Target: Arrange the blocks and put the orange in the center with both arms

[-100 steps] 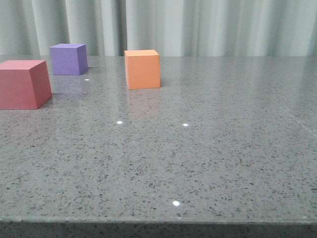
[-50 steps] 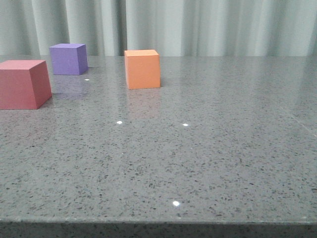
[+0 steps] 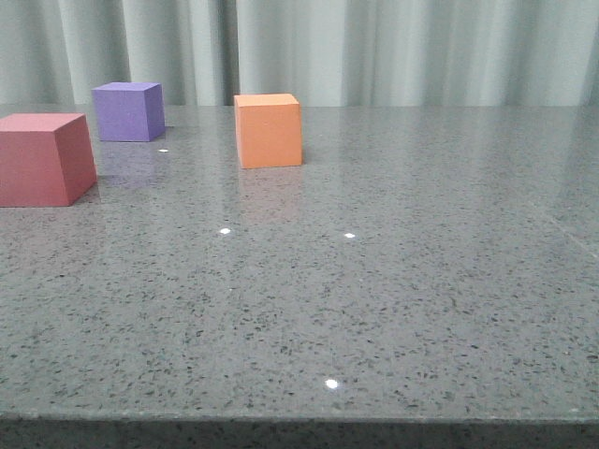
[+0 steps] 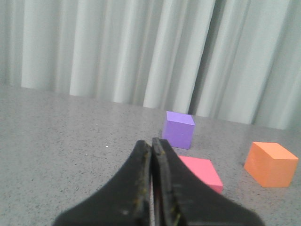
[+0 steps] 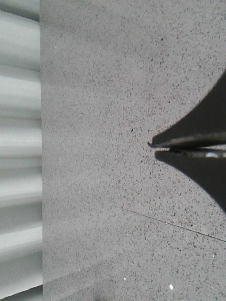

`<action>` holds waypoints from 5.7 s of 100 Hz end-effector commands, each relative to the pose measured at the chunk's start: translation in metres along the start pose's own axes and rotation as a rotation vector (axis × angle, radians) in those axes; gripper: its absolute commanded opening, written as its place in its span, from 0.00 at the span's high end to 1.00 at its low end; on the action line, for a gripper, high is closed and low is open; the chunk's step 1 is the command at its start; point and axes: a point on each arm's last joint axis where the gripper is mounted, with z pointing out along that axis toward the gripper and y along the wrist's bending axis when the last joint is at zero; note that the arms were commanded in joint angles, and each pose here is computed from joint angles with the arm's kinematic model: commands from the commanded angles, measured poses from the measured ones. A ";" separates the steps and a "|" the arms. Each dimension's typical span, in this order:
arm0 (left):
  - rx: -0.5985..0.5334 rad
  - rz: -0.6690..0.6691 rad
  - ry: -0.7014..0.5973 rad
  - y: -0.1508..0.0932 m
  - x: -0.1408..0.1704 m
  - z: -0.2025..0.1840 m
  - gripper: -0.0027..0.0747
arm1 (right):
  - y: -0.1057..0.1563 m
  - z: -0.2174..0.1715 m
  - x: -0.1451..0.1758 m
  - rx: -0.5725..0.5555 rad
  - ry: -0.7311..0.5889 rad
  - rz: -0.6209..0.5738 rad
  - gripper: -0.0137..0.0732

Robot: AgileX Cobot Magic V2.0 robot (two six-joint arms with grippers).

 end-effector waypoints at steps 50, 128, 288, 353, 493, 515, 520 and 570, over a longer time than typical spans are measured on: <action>-0.048 -0.013 0.400 -0.020 -0.083 0.082 0.99 | 0.000 -0.002 -0.016 -0.001 -0.114 -0.009 0.92; -0.041 -0.047 0.445 -0.021 -0.077 0.088 0.12 | 0.000 -0.002 -0.016 -0.001 -0.114 -0.009 0.92; 0.164 0.024 0.709 -0.226 -0.010 0.333 0.12 | 0.000 -0.002 -0.016 -0.001 -0.114 -0.009 0.92; 0.132 0.034 0.788 -0.227 0.030 0.346 0.13 | 0.000 -0.002 -0.016 -0.001 -0.114 -0.009 0.92; 0.310 0.169 0.711 -0.190 -0.060 0.309 0.59 | 0.000 -0.002 -0.016 -0.001 -0.114 -0.009 0.92; 0.229 0.178 0.710 -0.132 -0.074 0.304 0.59 | 0.000 -0.002 -0.016 -0.001 -0.114 -0.009 0.92; 0.209 0.183 0.711 -0.119 -0.075 0.303 0.59 | 0.000 -0.002 -0.016 -0.001 -0.114 -0.009 0.92; 0.197 0.122 0.718 -0.063 -0.061 0.317 0.59 | 0.000 -0.002 -0.016 -0.001 -0.114 -0.009 0.92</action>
